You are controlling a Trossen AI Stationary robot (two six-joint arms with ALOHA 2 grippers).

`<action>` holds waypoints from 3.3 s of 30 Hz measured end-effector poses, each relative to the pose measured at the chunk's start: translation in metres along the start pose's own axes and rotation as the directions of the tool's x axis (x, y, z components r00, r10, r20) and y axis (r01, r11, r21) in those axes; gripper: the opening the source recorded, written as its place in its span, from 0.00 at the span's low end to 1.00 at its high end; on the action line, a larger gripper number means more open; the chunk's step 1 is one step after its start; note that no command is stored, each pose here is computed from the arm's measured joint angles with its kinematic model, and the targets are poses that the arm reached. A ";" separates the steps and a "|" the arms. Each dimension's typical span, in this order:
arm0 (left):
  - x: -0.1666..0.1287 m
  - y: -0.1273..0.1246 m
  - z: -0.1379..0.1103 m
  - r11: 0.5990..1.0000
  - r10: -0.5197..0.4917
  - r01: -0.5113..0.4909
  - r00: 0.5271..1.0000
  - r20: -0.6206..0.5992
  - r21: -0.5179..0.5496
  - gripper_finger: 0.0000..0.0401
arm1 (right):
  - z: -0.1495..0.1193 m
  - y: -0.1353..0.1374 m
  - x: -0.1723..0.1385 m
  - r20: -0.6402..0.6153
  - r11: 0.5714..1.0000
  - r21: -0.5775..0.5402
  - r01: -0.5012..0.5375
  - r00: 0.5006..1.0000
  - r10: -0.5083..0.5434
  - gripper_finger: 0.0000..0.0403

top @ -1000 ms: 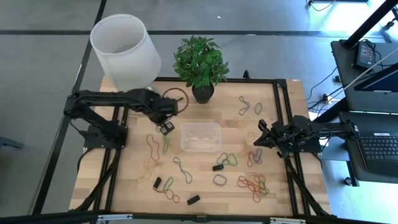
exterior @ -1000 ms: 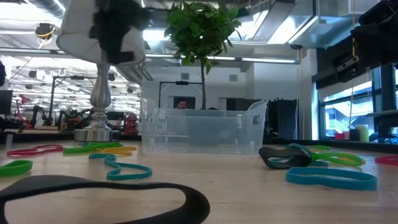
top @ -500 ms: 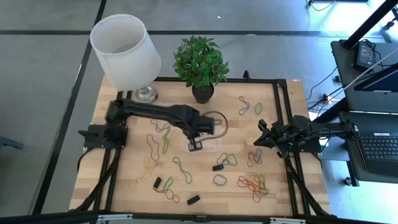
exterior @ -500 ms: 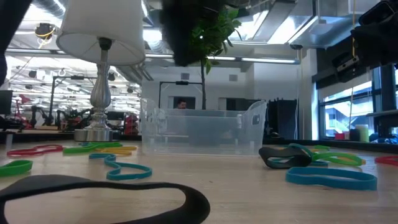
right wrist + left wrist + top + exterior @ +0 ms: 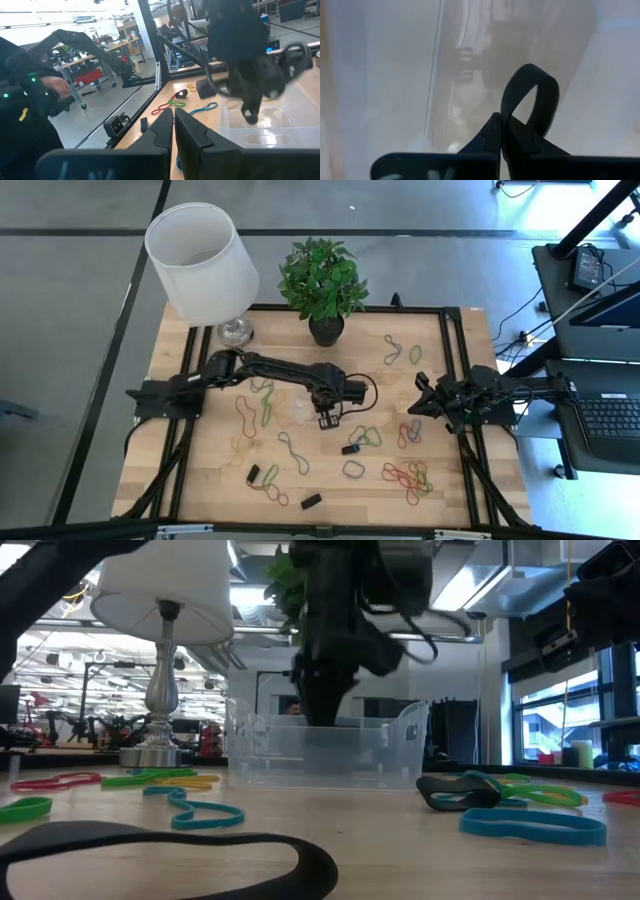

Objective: Pick and place rubber bands into bin
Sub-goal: Put the black rubber band into the transparent container, then put the blue rubber band into the transparent container

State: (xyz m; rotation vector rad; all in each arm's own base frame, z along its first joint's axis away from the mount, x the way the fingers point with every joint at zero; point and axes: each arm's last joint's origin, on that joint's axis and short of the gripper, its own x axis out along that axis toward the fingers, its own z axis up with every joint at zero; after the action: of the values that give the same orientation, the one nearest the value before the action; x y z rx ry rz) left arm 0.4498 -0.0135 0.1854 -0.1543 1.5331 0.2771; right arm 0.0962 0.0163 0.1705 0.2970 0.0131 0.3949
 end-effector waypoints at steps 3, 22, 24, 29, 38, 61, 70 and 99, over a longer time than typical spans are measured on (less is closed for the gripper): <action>0.010 -0.002 0.002 1.000 0.003 -0.003 1.000 -0.012 0.000 0.01 | 0.000 0.000 0.000 0.000 1.000 0.000 0.000 1.000 0.000 0.06; 0.019 -0.003 0.010 0.999 -0.003 0.005 1.000 0.028 -0.053 0.11 | 0.000 0.000 0.000 0.000 1.000 0.000 0.000 1.000 0.000 0.06; 0.019 -0.002 0.010 0.999 -0.003 0.004 1.000 0.028 -0.053 0.14 | 0.000 0.000 0.000 0.000 1.000 0.000 0.000 1.000 0.000 0.06; 0.019 -0.002 0.010 0.999 -0.003 0.004 1.000 0.028 -0.053 0.23 | 0.000 0.000 0.000 0.000 1.000 0.000 0.000 1.000 0.000 0.06; 0.000 0.007 0.007 0.995 0.002 0.002 0.999 0.043 -0.098 0.24 | 0.000 0.000 0.000 0.000 1.000 0.000 0.000 1.000 0.000 0.06; -0.127 -0.014 -0.045 0.995 -0.096 0.095 0.946 0.308 0.017 0.01 | 0.000 0.000 0.000 0.000 1.000 0.000 0.000 1.000 0.000 0.06; -0.130 -0.066 -0.069 0.983 -0.137 0.093 0.944 0.302 0.156 0.00 | 0.000 0.000 0.000 0.000 1.000 0.000 0.000 1.000 0.000 0.06; -0.069 -0.001 -0.221 0.968 -0.225 0.251 0.819 0.527 0.022 0.00 | 0.043 -0.001 0.007 0.090 0.928 -0.009 0.372 0.925 -0.369 0.00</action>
State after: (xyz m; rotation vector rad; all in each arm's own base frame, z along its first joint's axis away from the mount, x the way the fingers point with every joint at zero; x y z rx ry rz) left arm 0.2363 -0.0798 0.2456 -0.2826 0.9447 0.1378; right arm 0.1058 0.0058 0.2119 0.2784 -0.0210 0.0046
